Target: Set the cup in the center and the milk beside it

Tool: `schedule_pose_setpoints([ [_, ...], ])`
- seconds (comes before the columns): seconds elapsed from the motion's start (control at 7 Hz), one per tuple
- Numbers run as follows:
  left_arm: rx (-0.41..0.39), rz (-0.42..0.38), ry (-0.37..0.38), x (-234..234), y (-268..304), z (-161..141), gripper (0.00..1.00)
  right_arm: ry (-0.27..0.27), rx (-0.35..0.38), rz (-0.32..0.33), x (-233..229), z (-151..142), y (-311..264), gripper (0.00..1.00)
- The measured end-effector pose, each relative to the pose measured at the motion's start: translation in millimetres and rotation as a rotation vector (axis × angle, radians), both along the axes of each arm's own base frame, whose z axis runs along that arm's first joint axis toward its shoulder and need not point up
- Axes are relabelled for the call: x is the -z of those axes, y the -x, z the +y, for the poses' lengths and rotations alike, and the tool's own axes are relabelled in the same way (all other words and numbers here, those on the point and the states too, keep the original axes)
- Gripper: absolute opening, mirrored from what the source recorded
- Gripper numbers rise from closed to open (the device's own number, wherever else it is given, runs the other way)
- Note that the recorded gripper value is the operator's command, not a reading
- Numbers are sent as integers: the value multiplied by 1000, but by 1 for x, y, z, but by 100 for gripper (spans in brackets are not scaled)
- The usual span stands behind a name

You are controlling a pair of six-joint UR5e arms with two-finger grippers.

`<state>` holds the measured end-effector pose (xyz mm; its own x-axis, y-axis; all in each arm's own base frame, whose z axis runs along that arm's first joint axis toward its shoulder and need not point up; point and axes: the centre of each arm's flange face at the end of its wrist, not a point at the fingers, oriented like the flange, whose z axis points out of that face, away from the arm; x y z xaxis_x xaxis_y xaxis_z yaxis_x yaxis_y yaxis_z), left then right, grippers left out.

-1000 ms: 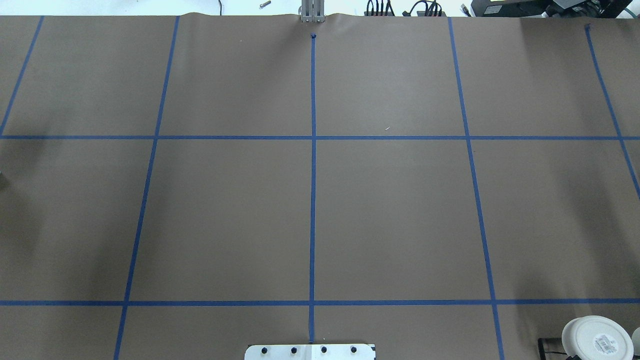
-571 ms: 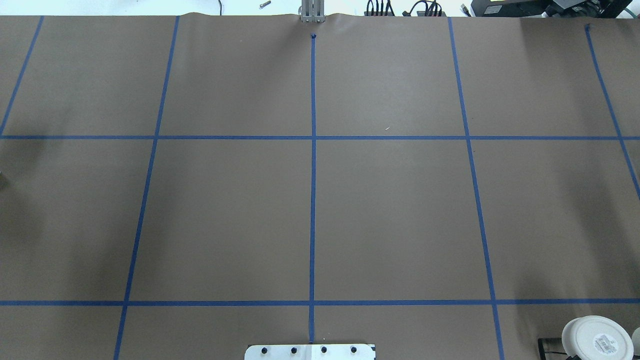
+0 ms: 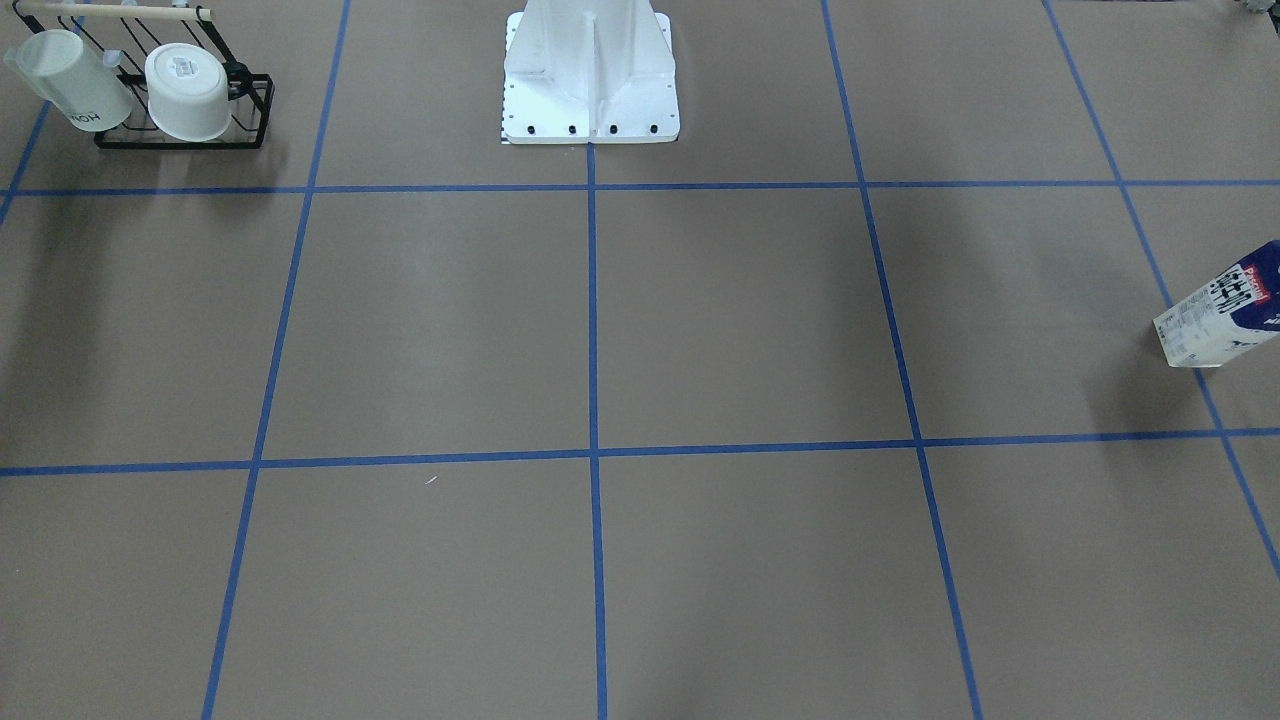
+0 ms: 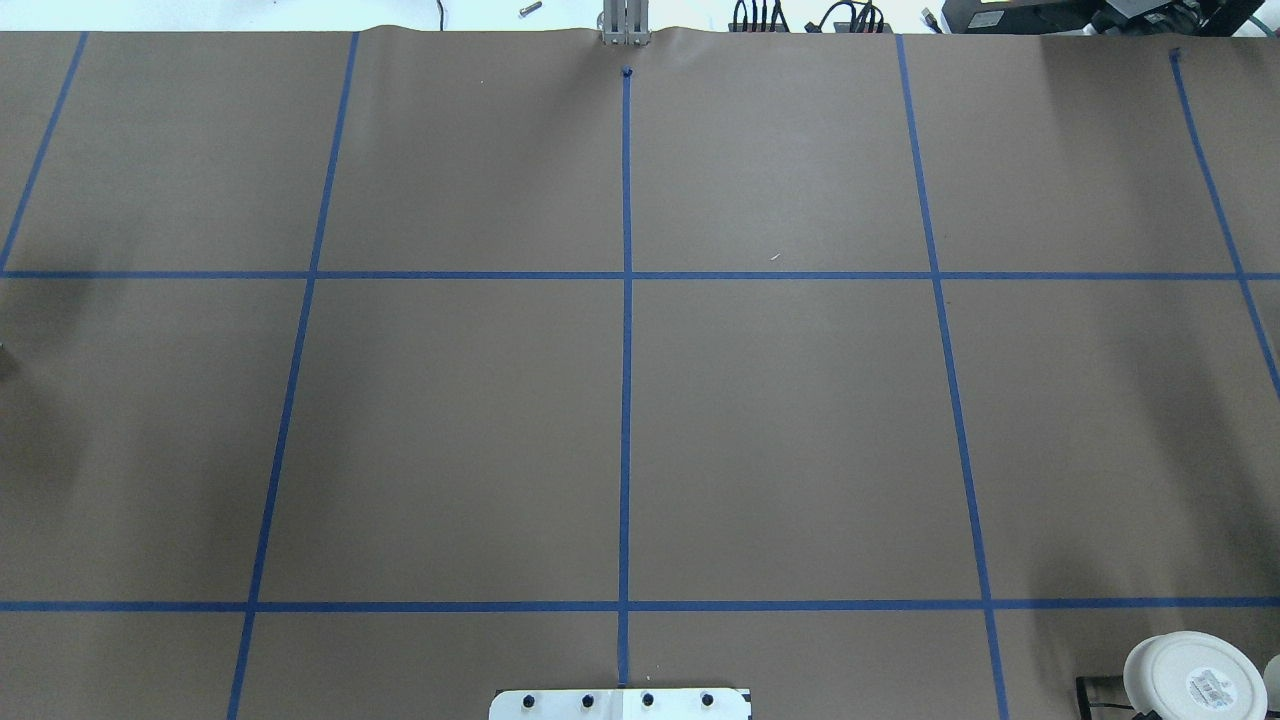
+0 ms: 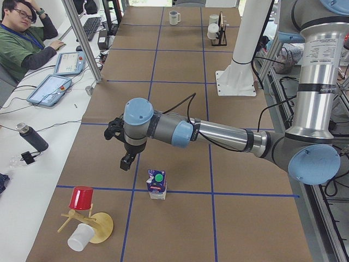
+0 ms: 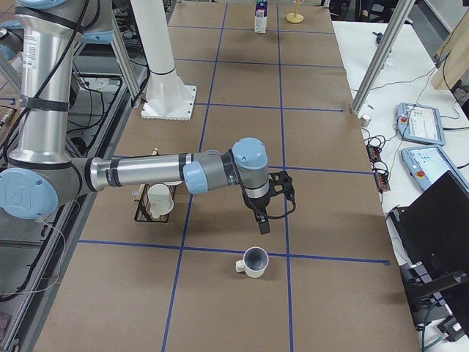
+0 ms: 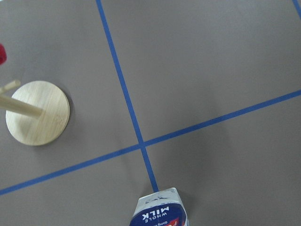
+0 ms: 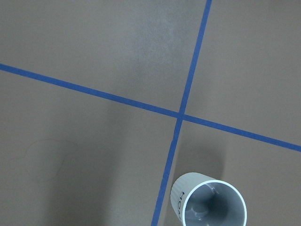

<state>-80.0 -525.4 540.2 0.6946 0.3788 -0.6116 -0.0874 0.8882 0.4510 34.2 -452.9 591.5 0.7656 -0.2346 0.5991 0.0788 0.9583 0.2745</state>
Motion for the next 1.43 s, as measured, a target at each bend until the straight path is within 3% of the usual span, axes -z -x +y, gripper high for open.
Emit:
schedule_pose_setpoints([
  [0.43,-2,-1,-35,4,0,-4,98,73,-41,-48,-56,-10,8,93],
  [0.71,-2,-1,-38,4,0,-4,98,97,-42,-73,-89,-7,29,82],
  [0.86,-2,-1,-39,4,0,-4,98,105,-42,-79,-94,-7,42,70],
  [1.14,-2,-1,-41,5,0,-4,98,97,-37,-61,-103,-1,56,14],
  [1.29,-2,-2,-41,4,0,-4,98,92,-42,-37,-111,5,55,2],
  [1.43,-2,-1,-40,4,0,-3,99,86,-48,-10,-116,9,53,0],
])
